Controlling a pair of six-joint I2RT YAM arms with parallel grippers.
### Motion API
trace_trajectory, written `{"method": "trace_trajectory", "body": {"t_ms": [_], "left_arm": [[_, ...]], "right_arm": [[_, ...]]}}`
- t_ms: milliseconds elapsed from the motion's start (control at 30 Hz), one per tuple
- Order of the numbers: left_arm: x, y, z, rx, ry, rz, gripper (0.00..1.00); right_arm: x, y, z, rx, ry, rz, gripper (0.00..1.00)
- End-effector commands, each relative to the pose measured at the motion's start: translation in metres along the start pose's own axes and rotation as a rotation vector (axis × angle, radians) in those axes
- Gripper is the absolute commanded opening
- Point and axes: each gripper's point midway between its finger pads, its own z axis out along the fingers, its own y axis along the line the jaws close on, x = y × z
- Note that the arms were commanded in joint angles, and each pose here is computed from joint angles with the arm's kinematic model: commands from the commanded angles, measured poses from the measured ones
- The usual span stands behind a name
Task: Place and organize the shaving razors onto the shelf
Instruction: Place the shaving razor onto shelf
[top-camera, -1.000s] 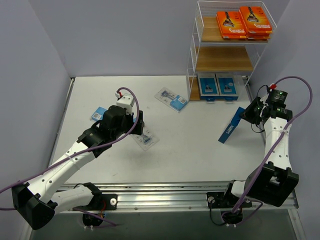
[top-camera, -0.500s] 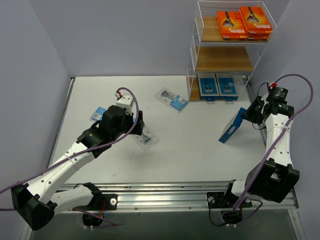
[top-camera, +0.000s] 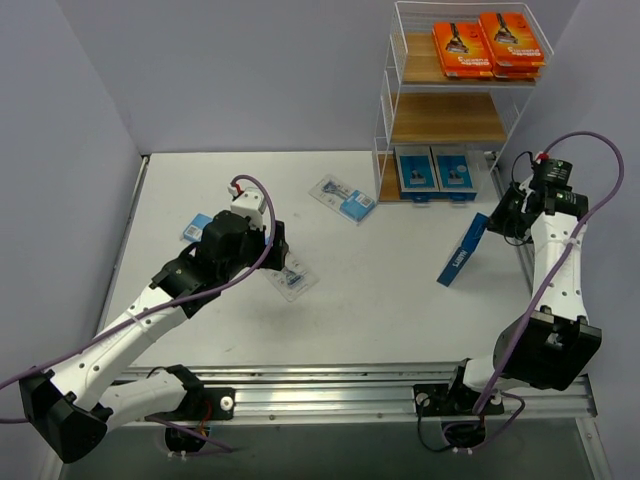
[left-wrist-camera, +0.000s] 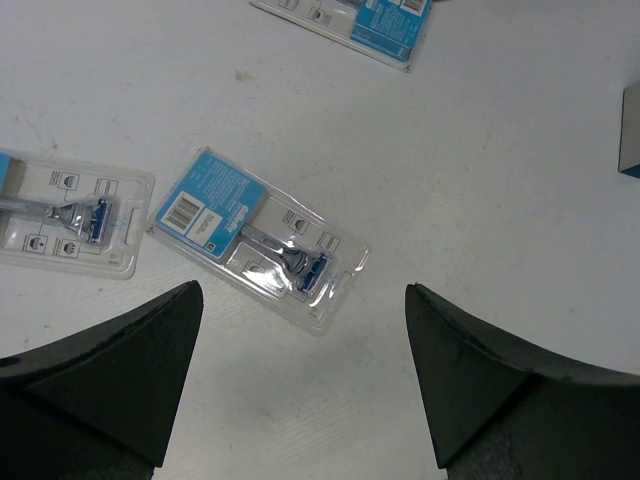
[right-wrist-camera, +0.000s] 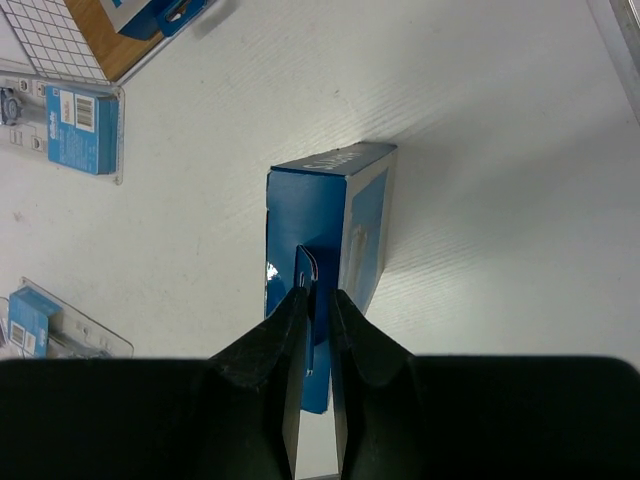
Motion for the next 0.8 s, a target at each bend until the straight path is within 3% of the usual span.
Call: {"method": "trace_trajectory", "body": {"t_ms": [0,300,767], "left_arm": [[-0.016,-0.004,-0.006,0.017,-0.062,-0.014,0.91],[-0.019,-0.003,-0.01,0.014,-0.074,-0.009,0.91],[-0.019,-0.005,-0.011,0.017,-0.077,-0.002,0.92]], "right_arm": [[0.002,0.0,-0.003,0.038,0.023,-0.032,0.11],[0.015,0.016,0.012,0.048,0.066,-0.074,0.12],[0.037,0.003,0.021,0.087,0.164,-0.115,0.15]]}}
